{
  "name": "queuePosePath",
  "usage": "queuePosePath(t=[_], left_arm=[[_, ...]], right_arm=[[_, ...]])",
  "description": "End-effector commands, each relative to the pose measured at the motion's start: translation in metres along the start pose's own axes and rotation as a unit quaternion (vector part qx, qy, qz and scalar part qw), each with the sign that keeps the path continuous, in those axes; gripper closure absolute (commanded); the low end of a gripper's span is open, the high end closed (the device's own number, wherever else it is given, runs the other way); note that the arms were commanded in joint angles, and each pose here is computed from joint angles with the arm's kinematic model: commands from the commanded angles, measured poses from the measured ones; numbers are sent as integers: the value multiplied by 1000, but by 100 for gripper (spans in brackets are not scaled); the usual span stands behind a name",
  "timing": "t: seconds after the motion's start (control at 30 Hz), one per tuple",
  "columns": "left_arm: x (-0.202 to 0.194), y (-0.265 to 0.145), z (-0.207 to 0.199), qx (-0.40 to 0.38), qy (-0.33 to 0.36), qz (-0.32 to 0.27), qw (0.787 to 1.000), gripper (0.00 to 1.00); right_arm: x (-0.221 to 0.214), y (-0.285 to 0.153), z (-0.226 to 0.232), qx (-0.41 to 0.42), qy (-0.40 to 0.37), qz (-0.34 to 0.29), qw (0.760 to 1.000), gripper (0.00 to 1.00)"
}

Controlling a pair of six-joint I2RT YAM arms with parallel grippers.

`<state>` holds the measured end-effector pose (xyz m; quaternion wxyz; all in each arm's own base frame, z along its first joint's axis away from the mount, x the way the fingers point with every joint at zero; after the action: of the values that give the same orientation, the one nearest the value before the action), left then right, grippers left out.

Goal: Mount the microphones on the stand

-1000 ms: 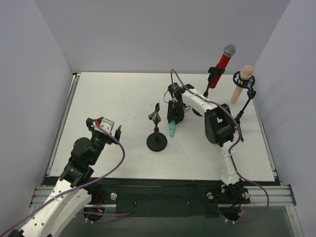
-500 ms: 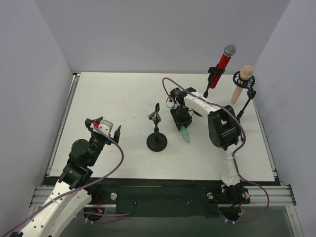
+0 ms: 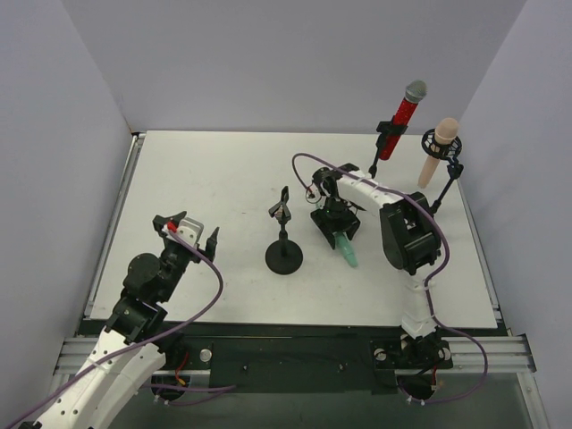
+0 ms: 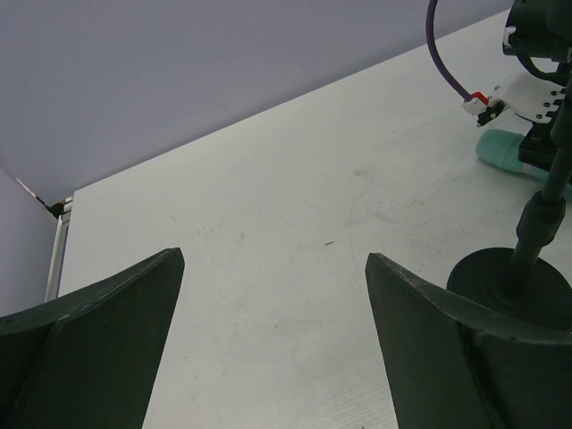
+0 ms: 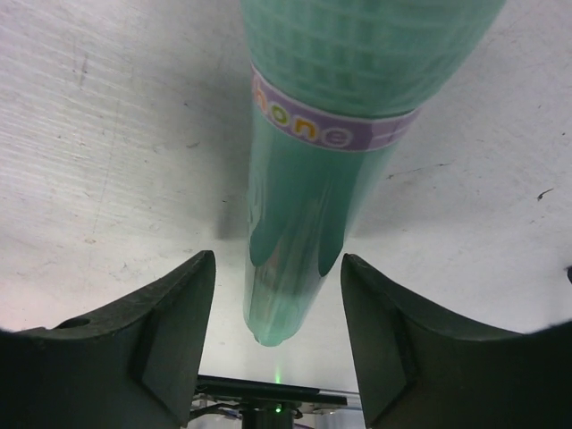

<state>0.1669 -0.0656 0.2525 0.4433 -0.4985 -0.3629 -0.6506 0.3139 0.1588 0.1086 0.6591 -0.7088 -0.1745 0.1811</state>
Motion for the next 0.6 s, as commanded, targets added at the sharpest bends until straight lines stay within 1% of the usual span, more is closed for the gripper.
queuePosePath(t=[0.0, 0.1, 0.13, 0.17, 0.2, 0.27, 0.3, 0.33, 0.37, 0.4, 0.43, 0.5, 0.57], left_arm=[[7, -1, 1, 1, -3, -19, 1000, 5], [7, -2, 2, 1, -3, -20, 1000, 6], [7, -1, 1, 1, -3, -19, 1000, 6], [7, -2, 2, 1, -3, -20, 1000, 6], [8, -2, 2, 1, -3, -22, 1000, 6], [8, -2, 2, 1, -3, -22, 1000, 6], [8, -2, 2, 1, -3, -22, 1000, 6], [8, -2, 2, 1, -4, -22, 1000, 6], [8, -2, 2, 1, -3, -22, 1000, 6], [8, -3, 2, 1, -3, -22, 1000, 6], [8, -3, 2, 0, -5, -23, 1000, 5], [10, -4, 1, -3, -14, -29, 999, 5], [11, -5, -1, -8, -27, -38, 999, 4]], right_arm=[[-14, 1, -8, 16, -9, 48, 999, 45], [-16, 6, -9, 19, -6, 52, 998, 49], [-17, 6, -10, 17, -5, 52, 998, 52], [-17, 6, -9, 20, -5, 52, 998, 58], [-17, 5, -9, 21, -4, 51, 998, 60], [-19, 5, -9, 23, -4, 52, 998, 68], [-19, 5, -9, 24, -4, 52, 998, 76], [-20, 5, -8, 27, -5, 53, 998, 80], [-21, 4, -9, 31, -6, 52, 998, 87], [-21, 1, -8, 36, -5, 46, 998, 90], [-21, -1, -9, 40, -6, 44, 998, 96], [-22, -11, -10, 49, -11, 27, 998, 100], [-23, -25, -12, 58, -15, 3, 998, 100]])
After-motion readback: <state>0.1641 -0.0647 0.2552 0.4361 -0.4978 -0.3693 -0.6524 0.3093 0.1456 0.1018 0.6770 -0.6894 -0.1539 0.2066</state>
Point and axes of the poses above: each gripper's point midway between its finger pads, its own y axis out along the fingers, its own z axis along the line the jaws close on, x = y × z, the point moved 9 cm from there along -y, back along the fingers, and after that the axes turned 1 degree about y, right-handed, at the moved point
